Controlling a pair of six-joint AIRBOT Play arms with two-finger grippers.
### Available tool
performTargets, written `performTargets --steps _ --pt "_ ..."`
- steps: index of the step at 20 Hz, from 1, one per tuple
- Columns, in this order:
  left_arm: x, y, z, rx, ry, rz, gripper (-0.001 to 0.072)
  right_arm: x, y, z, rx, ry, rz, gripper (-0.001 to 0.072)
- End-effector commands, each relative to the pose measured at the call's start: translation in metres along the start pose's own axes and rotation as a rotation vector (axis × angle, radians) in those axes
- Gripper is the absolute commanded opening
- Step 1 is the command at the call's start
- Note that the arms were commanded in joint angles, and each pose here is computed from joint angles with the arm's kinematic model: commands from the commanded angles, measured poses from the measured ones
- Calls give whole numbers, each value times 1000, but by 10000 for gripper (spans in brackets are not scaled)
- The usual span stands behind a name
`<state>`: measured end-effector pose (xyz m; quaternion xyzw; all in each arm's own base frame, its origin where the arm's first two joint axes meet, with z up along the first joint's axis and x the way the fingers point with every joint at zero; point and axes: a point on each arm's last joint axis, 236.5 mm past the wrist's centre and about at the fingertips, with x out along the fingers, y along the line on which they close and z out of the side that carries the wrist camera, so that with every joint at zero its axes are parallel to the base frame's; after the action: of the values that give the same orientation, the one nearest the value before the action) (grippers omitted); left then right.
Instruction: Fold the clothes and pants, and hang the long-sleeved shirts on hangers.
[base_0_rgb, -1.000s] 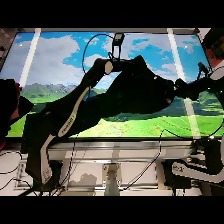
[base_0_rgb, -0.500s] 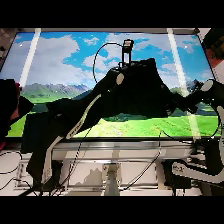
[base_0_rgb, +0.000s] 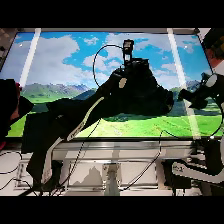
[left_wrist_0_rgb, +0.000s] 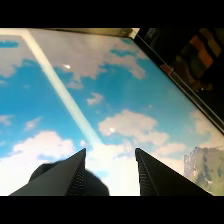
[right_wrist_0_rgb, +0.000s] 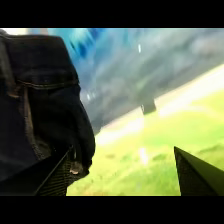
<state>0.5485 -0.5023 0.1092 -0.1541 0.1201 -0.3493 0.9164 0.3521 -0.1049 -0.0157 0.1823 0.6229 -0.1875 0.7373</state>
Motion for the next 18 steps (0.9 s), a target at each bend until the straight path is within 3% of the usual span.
performTargets --steps 1,2,3,5,6,9,12,18 --pt "-11 -3 15 102 37 7 375 -45 11 58 -43 -206 31 642" --pt "-18 -2 23 154 67 18 366 -58 16 72 -49 -260 48 480" --pt "-26 0 31 189 96 32 300 -69 21 84 -63 -307 66 318" --pt "-47 12 47 232 175 75 79 -86 32 99 -82 -368 107 254" --pt "-61 22 54 251 226 107 13 -92 40 101 -117 -381 133 40" --pt "-104 66 72 355 364 237 10 -93 78 90 -235 -352 284 30" --pt "-158 114 84 385 528 340 9 -91 136 55 -349 -220 549 28" --pt "-272 174 67 158 768 377 8 -79 194 -5 -402 109 931 29"
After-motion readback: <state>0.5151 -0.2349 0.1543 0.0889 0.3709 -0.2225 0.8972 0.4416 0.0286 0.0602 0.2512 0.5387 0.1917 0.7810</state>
